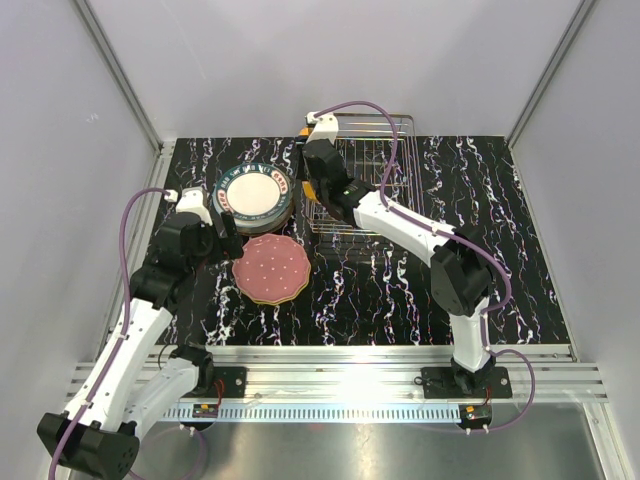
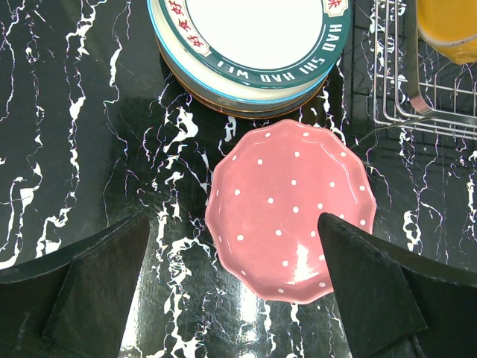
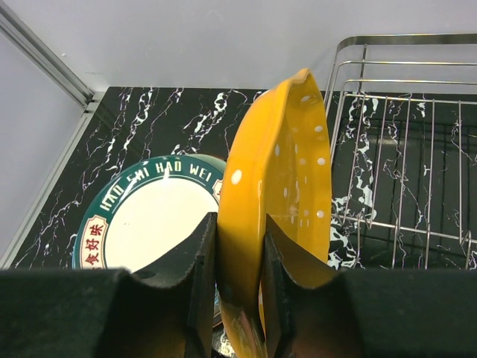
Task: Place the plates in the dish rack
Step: Insert the plate into the dish rack
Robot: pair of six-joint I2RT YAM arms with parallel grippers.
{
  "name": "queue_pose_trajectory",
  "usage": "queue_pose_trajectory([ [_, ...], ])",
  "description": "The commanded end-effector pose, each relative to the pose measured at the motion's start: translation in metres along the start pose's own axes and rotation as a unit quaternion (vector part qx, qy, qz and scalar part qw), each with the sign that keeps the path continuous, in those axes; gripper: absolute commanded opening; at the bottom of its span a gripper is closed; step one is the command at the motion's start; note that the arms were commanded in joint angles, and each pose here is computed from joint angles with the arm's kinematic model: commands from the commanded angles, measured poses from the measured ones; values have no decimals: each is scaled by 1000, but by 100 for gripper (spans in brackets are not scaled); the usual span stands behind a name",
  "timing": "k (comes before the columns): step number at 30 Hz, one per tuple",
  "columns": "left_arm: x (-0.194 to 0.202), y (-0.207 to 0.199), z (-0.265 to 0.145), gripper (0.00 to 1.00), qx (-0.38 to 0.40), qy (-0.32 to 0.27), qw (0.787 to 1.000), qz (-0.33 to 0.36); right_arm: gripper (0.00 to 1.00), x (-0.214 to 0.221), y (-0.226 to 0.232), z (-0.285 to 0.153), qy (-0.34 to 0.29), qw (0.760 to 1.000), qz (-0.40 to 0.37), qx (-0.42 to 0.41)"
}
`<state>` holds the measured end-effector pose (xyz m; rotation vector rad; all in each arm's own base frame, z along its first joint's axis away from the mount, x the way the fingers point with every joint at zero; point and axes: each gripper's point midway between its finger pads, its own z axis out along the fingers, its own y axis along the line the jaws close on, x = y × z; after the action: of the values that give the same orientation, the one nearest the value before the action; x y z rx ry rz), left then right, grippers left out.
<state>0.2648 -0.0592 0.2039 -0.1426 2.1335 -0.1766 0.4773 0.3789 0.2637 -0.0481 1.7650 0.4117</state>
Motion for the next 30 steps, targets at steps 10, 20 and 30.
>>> queue_pose_trajectory([
  [10, -10, -8, 1, 99, 18, -17, 1000, 4, 0, -100, 26, -13, -130, 986, 95, -45],
  [20, -9, -8, 1, 99, 19, -16, 1000, 4, 0, -109, 28, -19, -138, 983, 110, -52],
  [30, -9, -8, 2, 99, 19, -15, 1000, 4, 0, -118, 27, -27, -148, 981, 115, -55],
])
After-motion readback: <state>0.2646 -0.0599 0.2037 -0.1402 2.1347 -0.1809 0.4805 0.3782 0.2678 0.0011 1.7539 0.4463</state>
